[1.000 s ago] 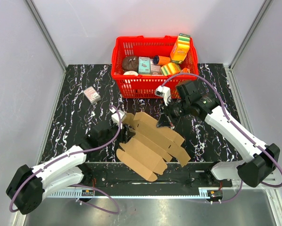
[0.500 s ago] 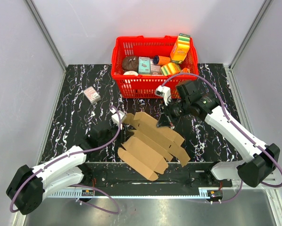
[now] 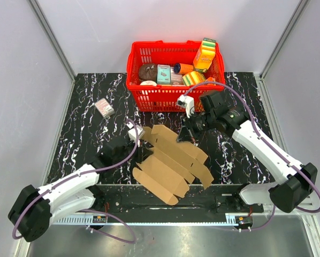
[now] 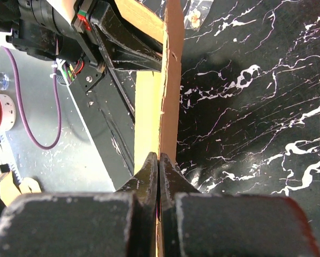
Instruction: Fold the paper box
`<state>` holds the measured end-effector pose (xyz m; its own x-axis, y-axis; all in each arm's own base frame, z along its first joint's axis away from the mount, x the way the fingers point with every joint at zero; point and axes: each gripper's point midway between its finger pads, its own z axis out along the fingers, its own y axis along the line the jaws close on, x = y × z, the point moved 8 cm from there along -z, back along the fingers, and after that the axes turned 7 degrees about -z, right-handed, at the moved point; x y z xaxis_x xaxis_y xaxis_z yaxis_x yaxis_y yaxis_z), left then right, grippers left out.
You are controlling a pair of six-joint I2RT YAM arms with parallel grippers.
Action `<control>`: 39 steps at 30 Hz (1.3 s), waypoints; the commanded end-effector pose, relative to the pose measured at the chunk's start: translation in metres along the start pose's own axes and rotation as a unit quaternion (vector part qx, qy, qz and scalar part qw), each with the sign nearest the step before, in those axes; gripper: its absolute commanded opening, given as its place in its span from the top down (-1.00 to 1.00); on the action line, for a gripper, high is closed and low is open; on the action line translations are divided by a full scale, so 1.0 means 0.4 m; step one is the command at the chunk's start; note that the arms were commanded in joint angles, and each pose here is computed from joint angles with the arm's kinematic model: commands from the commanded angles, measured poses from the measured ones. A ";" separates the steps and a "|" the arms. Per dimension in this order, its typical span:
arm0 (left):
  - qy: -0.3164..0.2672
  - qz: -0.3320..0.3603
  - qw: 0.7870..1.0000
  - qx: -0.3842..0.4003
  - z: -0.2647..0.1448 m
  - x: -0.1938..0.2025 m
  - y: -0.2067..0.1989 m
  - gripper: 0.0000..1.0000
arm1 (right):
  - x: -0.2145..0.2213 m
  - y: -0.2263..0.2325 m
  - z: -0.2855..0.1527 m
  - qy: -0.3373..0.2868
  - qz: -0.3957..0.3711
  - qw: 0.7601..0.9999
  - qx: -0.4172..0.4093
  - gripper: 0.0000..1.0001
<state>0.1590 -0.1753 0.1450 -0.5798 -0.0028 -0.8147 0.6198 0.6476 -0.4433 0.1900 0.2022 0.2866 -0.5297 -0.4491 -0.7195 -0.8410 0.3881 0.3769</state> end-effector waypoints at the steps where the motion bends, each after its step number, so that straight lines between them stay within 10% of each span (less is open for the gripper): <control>1: -0.016 -0.010 1.000 0.014 0.011 -0.053 -0.026 0.67 | -0.031 -0.004 0.014 -0.027 0.003 1.000 0.007 1.00; 12: 0.005 -0.022 0.995 -0.096 0.044 -0.088 -0.011 0.99 | -0.035 -0.022 0.032 -0.030 0.029 0.999 0.027 1.00; 39: -0.075 0.059 0.934 -0.344 0.105 -0.144 -0.108 1.00 | -0.115 -0.044 0.093 -0.110 0.199 0.973 0.035 1.00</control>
<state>0.1798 -0.2184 0.1605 -0.5403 0.1457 -0.8288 0.2634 0.9647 -0.0021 0.2277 0.2376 0.2920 -0.7539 -0.1208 -0.6457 -0.5887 0.5603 0.5826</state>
